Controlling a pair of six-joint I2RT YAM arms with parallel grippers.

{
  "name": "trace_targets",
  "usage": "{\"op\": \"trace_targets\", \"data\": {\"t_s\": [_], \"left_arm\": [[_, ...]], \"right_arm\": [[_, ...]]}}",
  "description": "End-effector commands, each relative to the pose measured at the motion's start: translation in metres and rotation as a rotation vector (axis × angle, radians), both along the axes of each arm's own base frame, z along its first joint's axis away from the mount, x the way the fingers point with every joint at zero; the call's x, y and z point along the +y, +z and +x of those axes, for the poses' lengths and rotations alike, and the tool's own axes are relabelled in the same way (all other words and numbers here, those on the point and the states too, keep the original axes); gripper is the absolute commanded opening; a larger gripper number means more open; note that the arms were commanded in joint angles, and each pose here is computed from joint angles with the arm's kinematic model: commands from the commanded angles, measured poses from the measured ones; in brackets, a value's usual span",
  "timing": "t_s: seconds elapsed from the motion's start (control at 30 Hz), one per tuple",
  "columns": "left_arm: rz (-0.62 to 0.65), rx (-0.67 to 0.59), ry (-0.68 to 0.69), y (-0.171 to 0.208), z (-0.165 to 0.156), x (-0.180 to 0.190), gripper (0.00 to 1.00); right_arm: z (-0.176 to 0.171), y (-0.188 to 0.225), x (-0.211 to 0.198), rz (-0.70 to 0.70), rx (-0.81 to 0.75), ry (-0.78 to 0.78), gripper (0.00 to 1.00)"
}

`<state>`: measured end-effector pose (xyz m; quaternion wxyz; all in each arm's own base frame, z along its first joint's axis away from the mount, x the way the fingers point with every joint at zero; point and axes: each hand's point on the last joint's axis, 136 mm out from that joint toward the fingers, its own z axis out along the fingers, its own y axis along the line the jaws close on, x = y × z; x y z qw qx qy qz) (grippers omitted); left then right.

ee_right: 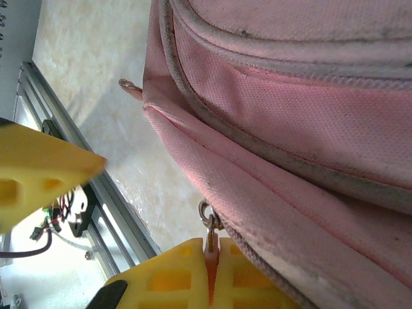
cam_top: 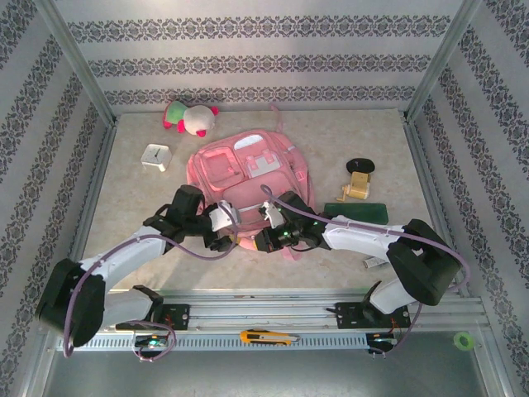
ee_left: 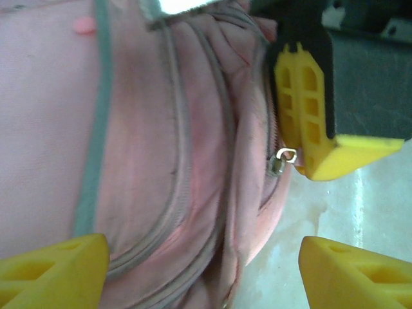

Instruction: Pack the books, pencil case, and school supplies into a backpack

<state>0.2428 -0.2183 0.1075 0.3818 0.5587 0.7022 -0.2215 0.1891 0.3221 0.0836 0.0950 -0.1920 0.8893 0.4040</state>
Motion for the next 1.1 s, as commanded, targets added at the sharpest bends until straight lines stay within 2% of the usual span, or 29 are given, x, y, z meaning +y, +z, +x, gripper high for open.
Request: {"op": "trace_targets", "data": {"t_s": [0.0, 0.1, 0.17, 0.23, 0.3, 0.47, 0.67, 0.7, 0.77, 0.87, 1.0, 1.07], "left_arm": [[0.003, -0.099, -0.09, 0.003, 0.005, -0.017, 0.77], [0.055, -0.139, -0.045, -0.012, 0.019, -0.018, 0.75], [0.084, -0.159, -0.026, -0.017, 0.027, -0.018, 0.67], [0.097, -0.168, -0.001, -0.018, 0.033, -0.019, 0.5], [0.09, -0.151, -0.01, -0.017, 0.029, -0.022, 0.38], [-0.024, -0.088, -0.034, 0.005, -0.009, -0.042, 0.0], [-0.181, 0.02, 0.074, 0.027, -0.013, -0.053, 0.0], [-0.197, 0.025, 0.079, 0.03, -0.013, -0.055, 0.0], [-0.235, 0.024, 0.092, 0.036, -0.01, -0.059, 0.0], [-0.264, 0.033, 0.093, 0.042, -0.006, -0.064, 0.0], [-0.292, 0.038, 0.082, 0.05, -0.004, -0.07, 0.0], [-0.302, 0.037, 0.084, 0.054, -0.003, -0.071, 0.0]], "right_arm": [[0.0, 0.002, 0.0, 0.024, 0.002, 0.017, 0.0], [0.001, 0.002, 0.0, 0.023, -0.001, 0.014, 0.0], [0.003, 0.003, -0.001, 0.021, -0.003, 0.006, 0.0], [0.005, 0.0, -0.003, 0.007, -0.001, -0.009, 0.0], [0.007, -0.002, -0.008, -0.014, -0.004, -0.034, 0.0], [0.019, -0.006, -0.025, -0.094, -0.055, -0.131, 0.0], [0.028, -0.003, -0.034, -0.111, -0.092, -0.197, 0.0], [0.028, -0.004, -0.035, -0.117, -0.09, -0.202, 0.02], [0.03, -0.006, -0.037, -0.127, -0.088, -0.218, 0.13], [0.033, -0.007, -0.037, -0.135, -0.096, -0.237, 0.19], [0.038, -0.004, -0.037, -0.149, -0.129, -0.27, 0.21], [0.042, -0.003, -0.039, -0.154, -0.137, -0.291, 0.17]]}}
